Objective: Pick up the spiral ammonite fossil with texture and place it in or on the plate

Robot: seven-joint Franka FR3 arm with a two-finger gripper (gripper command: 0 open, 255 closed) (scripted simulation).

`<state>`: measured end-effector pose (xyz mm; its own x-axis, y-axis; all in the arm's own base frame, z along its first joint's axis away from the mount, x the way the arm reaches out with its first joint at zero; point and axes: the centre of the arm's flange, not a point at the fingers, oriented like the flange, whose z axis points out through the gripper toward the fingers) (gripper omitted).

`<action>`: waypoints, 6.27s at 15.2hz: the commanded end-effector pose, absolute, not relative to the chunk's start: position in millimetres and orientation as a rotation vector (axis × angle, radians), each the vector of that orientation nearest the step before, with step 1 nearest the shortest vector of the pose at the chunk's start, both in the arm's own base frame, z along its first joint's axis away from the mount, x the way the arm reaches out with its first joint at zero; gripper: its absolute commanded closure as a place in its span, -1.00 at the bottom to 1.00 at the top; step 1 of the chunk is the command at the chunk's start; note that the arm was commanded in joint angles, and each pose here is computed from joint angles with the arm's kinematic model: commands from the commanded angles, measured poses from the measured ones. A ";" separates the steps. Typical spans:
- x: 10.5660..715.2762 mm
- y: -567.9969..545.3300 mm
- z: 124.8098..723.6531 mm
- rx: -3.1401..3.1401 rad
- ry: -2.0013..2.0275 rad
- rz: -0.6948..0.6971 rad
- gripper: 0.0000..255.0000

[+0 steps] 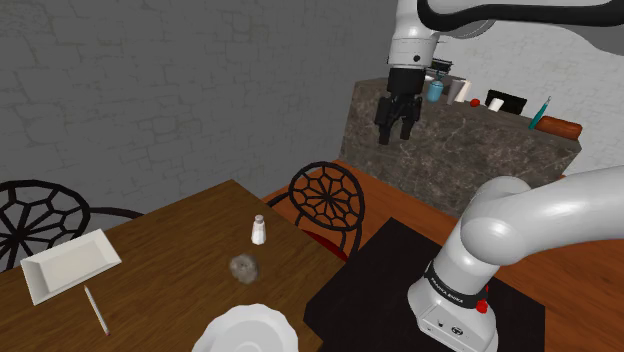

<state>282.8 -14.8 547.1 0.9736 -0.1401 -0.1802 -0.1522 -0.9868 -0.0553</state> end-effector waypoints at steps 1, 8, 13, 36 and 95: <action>282.8 -14.8 547.1 -3.052 0.226 0.271 -1.00; 321.9 28.2 476.8 -3.038 0.182 0.265 -1.00; 349.3 60.5 427.3 -3.028 0.150 0.260 -1.00; 469.6 224.1 207.2 -2.975 0.007 0.240 -1.00; 507.6 245.4 96.9 -3.200 -0.127 0.132 1.00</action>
<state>507.9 245.3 97.2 0.9936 0.0763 -0.0834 0.0815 -0.9949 0.0599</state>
